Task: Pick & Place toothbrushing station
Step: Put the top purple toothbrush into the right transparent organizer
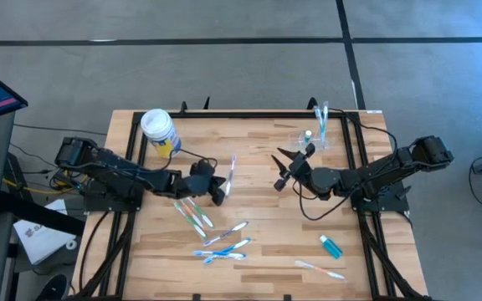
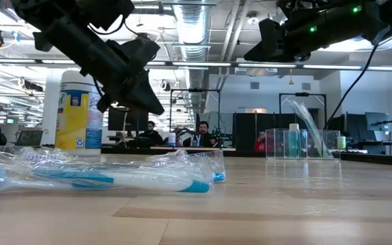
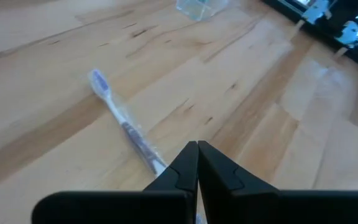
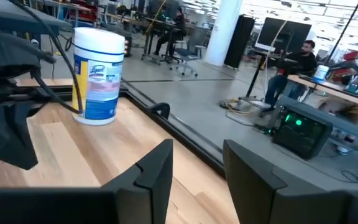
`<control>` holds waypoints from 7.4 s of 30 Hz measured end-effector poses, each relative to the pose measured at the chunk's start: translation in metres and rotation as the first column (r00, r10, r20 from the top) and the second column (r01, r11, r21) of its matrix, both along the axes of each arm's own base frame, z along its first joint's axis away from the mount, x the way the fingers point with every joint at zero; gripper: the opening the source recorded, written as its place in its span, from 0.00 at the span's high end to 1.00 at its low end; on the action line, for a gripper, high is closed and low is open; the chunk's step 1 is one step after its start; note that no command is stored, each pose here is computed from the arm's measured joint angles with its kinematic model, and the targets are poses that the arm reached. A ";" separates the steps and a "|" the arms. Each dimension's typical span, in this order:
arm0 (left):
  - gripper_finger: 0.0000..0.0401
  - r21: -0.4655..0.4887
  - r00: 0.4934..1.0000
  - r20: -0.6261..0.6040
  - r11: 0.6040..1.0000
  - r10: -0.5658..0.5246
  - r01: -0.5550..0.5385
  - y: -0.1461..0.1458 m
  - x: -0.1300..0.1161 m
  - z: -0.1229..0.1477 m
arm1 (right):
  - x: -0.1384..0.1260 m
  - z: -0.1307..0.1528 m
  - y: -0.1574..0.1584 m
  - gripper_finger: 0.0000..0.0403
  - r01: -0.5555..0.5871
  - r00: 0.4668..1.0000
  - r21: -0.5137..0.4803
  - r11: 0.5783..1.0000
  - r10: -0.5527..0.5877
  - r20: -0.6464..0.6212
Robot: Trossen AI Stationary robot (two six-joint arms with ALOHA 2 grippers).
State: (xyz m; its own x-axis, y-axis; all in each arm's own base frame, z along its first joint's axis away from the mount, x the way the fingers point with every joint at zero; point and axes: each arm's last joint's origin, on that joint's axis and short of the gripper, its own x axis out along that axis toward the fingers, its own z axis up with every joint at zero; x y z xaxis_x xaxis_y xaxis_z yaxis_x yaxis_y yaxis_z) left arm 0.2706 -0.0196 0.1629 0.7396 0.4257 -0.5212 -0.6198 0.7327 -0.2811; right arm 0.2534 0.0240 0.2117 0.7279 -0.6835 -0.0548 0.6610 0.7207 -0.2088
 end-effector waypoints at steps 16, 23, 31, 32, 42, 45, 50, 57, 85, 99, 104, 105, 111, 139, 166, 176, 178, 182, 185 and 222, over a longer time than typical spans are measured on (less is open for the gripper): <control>0.79 -0.116 0.999 0.004 0.992 0.053 -0.052 0.027 0.004 -0.006 | 0.000 0.000 -0.002 0.67 0.007 1.000 0.001 1.000 -0.007 0.001; 0.68 -0.125 0.997 -0.019 0.989 0.072 -0.074 0.035 0.009 -0.020 | 0.000 0.000 -0.003 0.67 0.014 1.000 -0.002 1.000 -0.014 -0.004; 0.61 -0.150 0.996 0.001 0.985 0.088 -0.087 0.052 0.020 -0.026 | 0.000 0.000 -0.005 0.67 0.020 1.000 -0.002 1.000 -0.020 -0.002; 0.60 -0.146 0.996 -0.008 0.986 0.086 -0.087 0.054 0.022 -0.028 | 0.000 0.000 -0.005 0.67 0.020 1.000 -0.002 1.000 -0.020 -0.002; 0.60 -0.143 0.995 -0.050 0.985 0.088 -0.094 0.063 0.038 -0.040 | 0.000 -0.001 -0.005 0.67 0.020 1.000 -0.004 1.000 -0.020 -0.009; 0.60 -0.147 0.995 -0.052 0.985 0.089 -0.096 0.065 0.039 -0.041 | 0.000 -0.001 -0.005 0.67 0.021 1.000 -0.004 1.000 -0.021 -0.010; 0.60 -0.147 0.994 -0.059 0.984 0.089 -0.097 0.065 0.038 -0.042 | 0.000 -0.001 -0.005 0.67 0.021 1.000 -0.005 1.000 -0.021 -0.010; 0.60 -0.147 0.993 -0.075 0.984 0.088 -0.099 0.065 0.038 -0.045 | 0.000 -0.001 -0.005 0.67 0.021 1.000 -0.005 1.000 -0.022 -0.010; 0.99 -0.103 0.990 -0.124 0.992 0.065 -0.078 0.062 0.049 -0.058 | 0.000 -0.002 -0.005 0.67 0.023 0.999 -0.007 1.000 -0.023 -0.027; 1.00 0.109 0.993 0.108 0.993 -0.045 0.033 0.034 0.044 0.022 | 0.003 -0.001 -0.003 0.67 -0.120 0.992 0.056 0.991 0.119 0.034; 1.00 0.224 0.967 0.210 0.970 -0.143 0.095 0.013 0.039 0.053 | 0.005 0.002 -0.002 0.67 -0.198 0.979 0.063 0.978 0.194 0.062; 1.00 0.245 0.962 0.221 0.964 -0.159 0.103 0.009 0.038 0.057 | 0.005 0.003 -0.001 0.67 -0.225 0.973 0.067 0.972 0.219 0.078; 1.00 0.351 0.920 0.303 0.927 -0.248 0.134 -0.006 0.037 0.076 | 0.008 0.009 0.003 0.67 -0.403 0.908 0.076 0.912 0.387 0.161; 1.00 0.459 0.809 0.382 0.851 -0.447 0.254 -0.022 0.037 0.091 | 0.008 0.023 0.008 0.67 -0.641 0.733 0.091 0.762 0.573 0.366; 1.00 0.485 0.779 0.425 0.843 -0.460 0.234 -0.026 0.052 0.073 | 0.008 0.025 0.010 0.92 -0.698 0.675 0.062 0.713 0.627 0.388; 1.00 0.484 0.779 0.423 0.842 -0.462 0.236 -0.026 0.052 0.073 | 0.009 0.025 0.011 1.00 -0.700 0.676 0.062 0.712 0.631 0.381; 0.99 0.484 0.780 0.424 0.843 -0.461 0.236 -0.026 0.052 0.073 | 0.009 0.025 0.011 1.00 -0.700 0.676 0.062 0.711 0.632 0.380; 0.98 0.484 0.780 0.424 0.843 -0.460 0.234 -0.026 0.052 0.073 | 0.009 0.025 0.011 1.00 -0.700 0.676 0.062 0.712 0.632 0.379; 0.97 0.483 0.784 0.425 0.846 -0.453 0.226 -0.026 0.052 0.073 | 0.009 0.025 0.011 1.00 -0.699 0.677 0.060 0.712 0.633 0.377; 0.85 0.450 0.807 0.264 0.808 -0.528 0.381 -0.047 0.024 0.090 | -0.058 0.052 -0.016 1.00 -0.105 0.985 0.170 0.980 0.080 0.150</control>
State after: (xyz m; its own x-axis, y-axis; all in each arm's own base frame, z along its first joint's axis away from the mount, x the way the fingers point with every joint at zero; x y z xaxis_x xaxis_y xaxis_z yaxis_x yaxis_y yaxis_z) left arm 0.2944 -0.0664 0.2533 0.9942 0.0905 -0.0573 -0.0947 0.9928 -0.0736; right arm 0.1953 0.0076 0.2638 0.7967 -0.6014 -0.0606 0.6032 0.7974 0.0181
